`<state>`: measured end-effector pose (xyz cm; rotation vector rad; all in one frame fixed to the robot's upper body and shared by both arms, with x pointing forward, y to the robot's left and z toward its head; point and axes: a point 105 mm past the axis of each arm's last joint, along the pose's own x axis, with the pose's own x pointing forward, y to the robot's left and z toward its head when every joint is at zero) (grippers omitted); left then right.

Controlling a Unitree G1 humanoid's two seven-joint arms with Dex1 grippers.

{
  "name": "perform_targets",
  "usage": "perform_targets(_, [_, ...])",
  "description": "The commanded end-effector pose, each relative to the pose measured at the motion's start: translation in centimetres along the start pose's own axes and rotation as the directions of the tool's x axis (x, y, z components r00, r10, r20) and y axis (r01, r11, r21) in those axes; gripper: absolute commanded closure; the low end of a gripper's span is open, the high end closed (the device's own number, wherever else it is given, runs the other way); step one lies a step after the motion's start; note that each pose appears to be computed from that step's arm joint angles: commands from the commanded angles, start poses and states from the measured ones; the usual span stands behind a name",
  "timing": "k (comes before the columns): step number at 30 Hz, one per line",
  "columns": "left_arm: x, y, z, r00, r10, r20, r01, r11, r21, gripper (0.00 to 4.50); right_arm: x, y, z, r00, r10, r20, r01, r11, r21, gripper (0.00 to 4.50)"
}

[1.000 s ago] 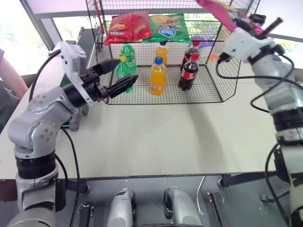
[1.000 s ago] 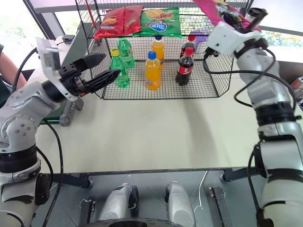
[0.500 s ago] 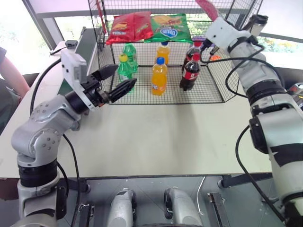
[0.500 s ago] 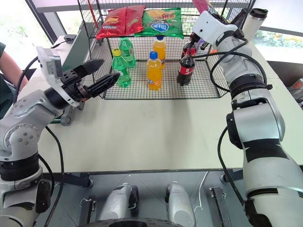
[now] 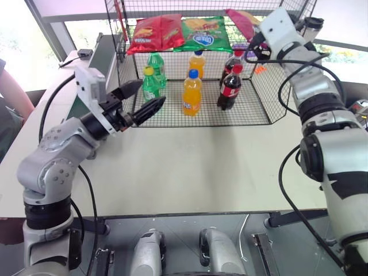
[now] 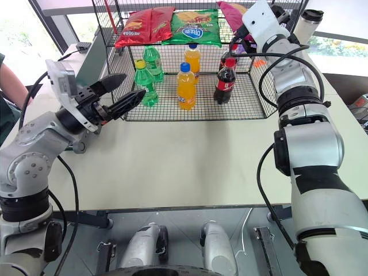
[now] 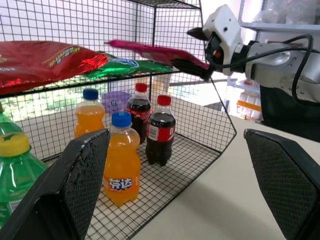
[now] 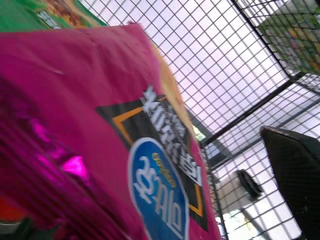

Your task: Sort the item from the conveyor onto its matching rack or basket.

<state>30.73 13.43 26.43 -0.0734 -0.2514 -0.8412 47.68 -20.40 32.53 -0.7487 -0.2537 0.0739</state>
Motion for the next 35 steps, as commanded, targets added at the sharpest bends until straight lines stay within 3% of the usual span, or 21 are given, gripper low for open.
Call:
perform_targets(1, [0.0,-0.2,0.9,0.999,-0.007,0.033,0.006,1.0,0.031,0.0,-0.2,-1.5,3.1,0.993,0.032,0.114,-0.04,0.997,0.065,0.11])
perform_targets(9, [0.2,-0.2,0.2,1.0,-0.002,0.021,0.002,1.0,0.016,0.0,-0.4,0.8,3.4,0.968,0.199,0.153,-0.204,0.979,0.017,0.11])
perform_targets(15, [-0.1,-0.2,-0.4,1.0,0.002,0.006,-0.002,1.0,0.011,0.0,-1.1,1.8,3.1,0.95,0.256,0.176,-0.243,0.965,-0.095,0.11])
perform_targets(19, [-0.2,0.3,-0.4,0.999,0.035,0.009,-0.035,0.999,0.019,0.0,-2.1,1.0,3.1,0.942,0.241,0.233,-0.215,0.968,-0.133,0.11])
perform_targets(22, [-0.6,0.8,-0.6,0.997,0.075,0.008,-0.075,0.997,0.016,0.0,-4.9,-0.4,3.0,0.919,0.229,0.319,-0.197,0.972,-0.13,0.11])
perform_targets(28, [-2.2,1.0,-2.5,0.989,0.116,-0.086,-0.113,0.993,0.046,0.0,-13.1,-1.3,3.0,0.895,0.181,0.408,-0.26,0.954,0.148,0.11])
perform_targets(32, [-3.1,0.6,-3.7,0.978,0.167,-0.126,-0.165,0.986,0.026,0.0,-17.3,1.5,1.5,0.909,0.198,0.366,-0.348,0.842,0.411,0.11])
perform_targets(35, [-3.7,-0.1,-4.4,0.971,0.188,-0.151,-0.186,0.982,0.029,0.0,-18.9,3.8,0.6,0.92,0.225,0.321,-0.37,0.771,0.518,0.11])
